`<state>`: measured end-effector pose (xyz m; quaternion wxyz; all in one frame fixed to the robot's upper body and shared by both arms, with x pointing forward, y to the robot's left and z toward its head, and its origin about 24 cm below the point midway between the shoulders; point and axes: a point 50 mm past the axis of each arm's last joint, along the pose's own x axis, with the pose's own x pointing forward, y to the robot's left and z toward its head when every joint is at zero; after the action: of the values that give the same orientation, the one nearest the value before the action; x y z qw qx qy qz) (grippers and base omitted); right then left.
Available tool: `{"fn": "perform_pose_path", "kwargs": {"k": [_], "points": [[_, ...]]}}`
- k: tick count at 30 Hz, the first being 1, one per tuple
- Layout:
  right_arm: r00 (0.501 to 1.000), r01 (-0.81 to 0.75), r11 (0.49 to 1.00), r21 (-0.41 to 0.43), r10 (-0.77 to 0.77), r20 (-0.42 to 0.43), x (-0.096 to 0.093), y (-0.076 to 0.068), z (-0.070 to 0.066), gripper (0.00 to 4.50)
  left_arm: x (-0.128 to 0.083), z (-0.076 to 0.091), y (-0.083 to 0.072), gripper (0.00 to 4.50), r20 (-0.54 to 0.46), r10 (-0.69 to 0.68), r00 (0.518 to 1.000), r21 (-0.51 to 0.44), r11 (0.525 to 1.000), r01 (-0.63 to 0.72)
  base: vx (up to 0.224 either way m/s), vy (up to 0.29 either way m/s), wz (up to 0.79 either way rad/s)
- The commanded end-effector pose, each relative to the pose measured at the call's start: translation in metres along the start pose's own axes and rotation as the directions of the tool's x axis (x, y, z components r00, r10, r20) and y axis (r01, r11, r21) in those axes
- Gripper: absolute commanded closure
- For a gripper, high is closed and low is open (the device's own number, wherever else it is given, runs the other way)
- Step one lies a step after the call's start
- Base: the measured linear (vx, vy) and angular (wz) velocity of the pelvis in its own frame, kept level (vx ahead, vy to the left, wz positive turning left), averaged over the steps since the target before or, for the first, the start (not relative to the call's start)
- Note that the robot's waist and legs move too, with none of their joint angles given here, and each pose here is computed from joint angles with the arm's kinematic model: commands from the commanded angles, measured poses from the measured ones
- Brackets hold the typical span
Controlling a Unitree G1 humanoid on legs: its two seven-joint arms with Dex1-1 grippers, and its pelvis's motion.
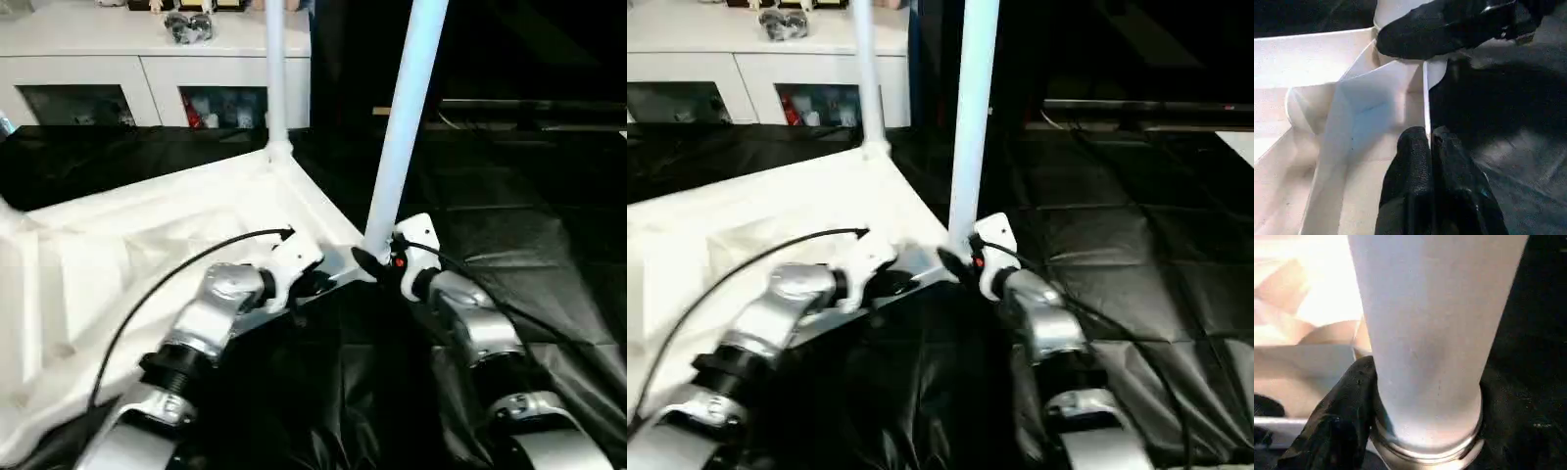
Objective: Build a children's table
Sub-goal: Rotate leg to tighten
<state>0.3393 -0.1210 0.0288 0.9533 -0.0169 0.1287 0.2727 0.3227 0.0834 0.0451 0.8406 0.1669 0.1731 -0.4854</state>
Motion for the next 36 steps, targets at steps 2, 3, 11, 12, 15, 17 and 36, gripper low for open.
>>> {"fn": "perform_pose_path", "kwargs": {"k": [2, 3, 11, 12, 15, 17, 36], "points": [[0.976, -0.212, 0.977, 0.020, 0.213, -0.035, 0.015, 0.045, -0.009, 1.12, 0.019, 0.031, -0.022, 4.50, 0.122, -0.092, 0.988, 0.047, 0.995, 0.087, 0.000, 0.000, 0.00], [0.975, -0.220, 0.975, 0.016, 0.220, -0.033, 0.014, 0.043, -0.008, 1.12, 0.018, 0.030, -0.021, 4.50, 0.119, -0.100, 0.988, 0.050, 0.994, 0.094, 0.000, 0.000, 0.00], [0.927, -0.374, 0.921, -0.111, 0.367, -0.077, -0.009, 0.019, -0.005, 0.94, -0.004, 0.015, -0.016, 4.50, 0.112, -0.205, 0.972, 0.080, 0.977, 0.197, 0.000, 0.000, 0.00], [0.918, -0.396, 0.911, -0.115, 0.388, -0.086, -0.011, 0.018, -0.006, 0.94, -0.006, 0.014, -0.016, 4.50, 0.110, -0.215, 0.970, 0.083, 0.975, 0.206, 0.000, 0.000, 0.00], [0.897, -0.440, 0.890, -0.122, 0.429, -0.107, -0.015, 0.016, -0.008, 0.94, -0.011, 0.011, -0.015, 4.50, 0.109, -0.228, 0.968, 0.089, 0.972, 0.219, 0.000, 0.000, 0.00], [0.854, -0.517, 0.846, -0.131, 0.499, -0.150, -0.023, 0.013, -0.012, 0.94, -0.017, 0.006, -0.013, 4.50, 0.096, -0.252, 0.963, 0.089, 0.966, 0.244, 0.000, 0.000, 0.00], [0.633, -0.767, 0.637, -0.077, 0.733, -0.250, -0.055, 0.013, -0.016, 1.63, -0.035, 0.000, 0.003, 4.50, 0.034, -0.322, 0.946, 0.118, 0.942, 0.316, 0.000, 0.000, 0.00]]}}
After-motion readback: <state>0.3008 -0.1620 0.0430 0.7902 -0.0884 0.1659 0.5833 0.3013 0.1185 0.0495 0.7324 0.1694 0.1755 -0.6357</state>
